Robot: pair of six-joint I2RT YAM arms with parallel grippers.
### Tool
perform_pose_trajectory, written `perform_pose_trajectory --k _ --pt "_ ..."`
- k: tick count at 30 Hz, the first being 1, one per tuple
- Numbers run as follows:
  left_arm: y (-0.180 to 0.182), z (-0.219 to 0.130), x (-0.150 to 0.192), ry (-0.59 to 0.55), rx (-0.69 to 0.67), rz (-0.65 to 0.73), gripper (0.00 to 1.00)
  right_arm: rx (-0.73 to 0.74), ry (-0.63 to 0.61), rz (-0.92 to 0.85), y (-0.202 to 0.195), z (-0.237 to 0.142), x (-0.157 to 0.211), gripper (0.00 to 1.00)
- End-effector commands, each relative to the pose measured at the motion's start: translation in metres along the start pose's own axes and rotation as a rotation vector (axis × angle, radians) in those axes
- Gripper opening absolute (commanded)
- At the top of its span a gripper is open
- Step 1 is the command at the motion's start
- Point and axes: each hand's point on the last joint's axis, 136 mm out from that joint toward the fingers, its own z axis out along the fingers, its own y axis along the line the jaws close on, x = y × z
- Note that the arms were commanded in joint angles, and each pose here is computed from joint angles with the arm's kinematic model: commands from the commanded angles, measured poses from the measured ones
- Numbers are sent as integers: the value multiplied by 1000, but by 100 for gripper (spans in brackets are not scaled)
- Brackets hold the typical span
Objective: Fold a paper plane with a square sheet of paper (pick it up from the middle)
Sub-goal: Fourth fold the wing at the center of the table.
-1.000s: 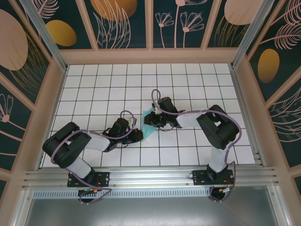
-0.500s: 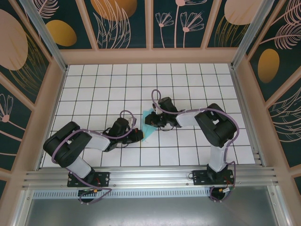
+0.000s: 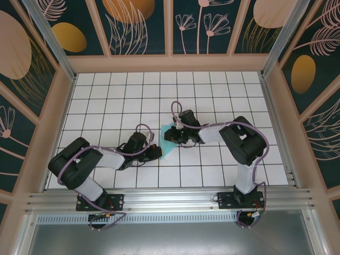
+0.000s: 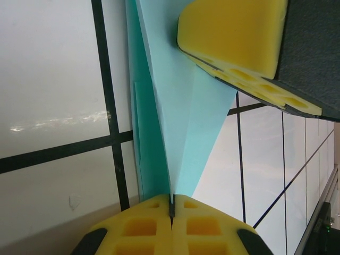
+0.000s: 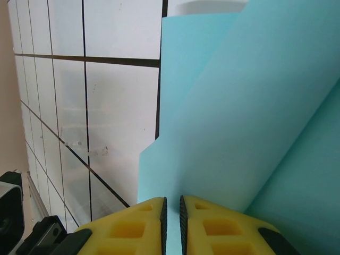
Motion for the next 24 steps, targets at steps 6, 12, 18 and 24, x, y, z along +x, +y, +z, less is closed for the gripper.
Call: perform_pose_trajectory --k 6,12,18,24 --pt "23 -1 7 19 -111 -34 3 86 -29 18 -17 -1 -9 17" --pt "25 -1 6 16 -124 -35 9 113 -30 38 -24 0 -6 16" --pt "18 -4 3 7 -102 -32 14 167 -19 49 -36 1 -2 16" --pt "16 -3 2 19 -112 -15 9 205 -3 59 -45 5 4 14"
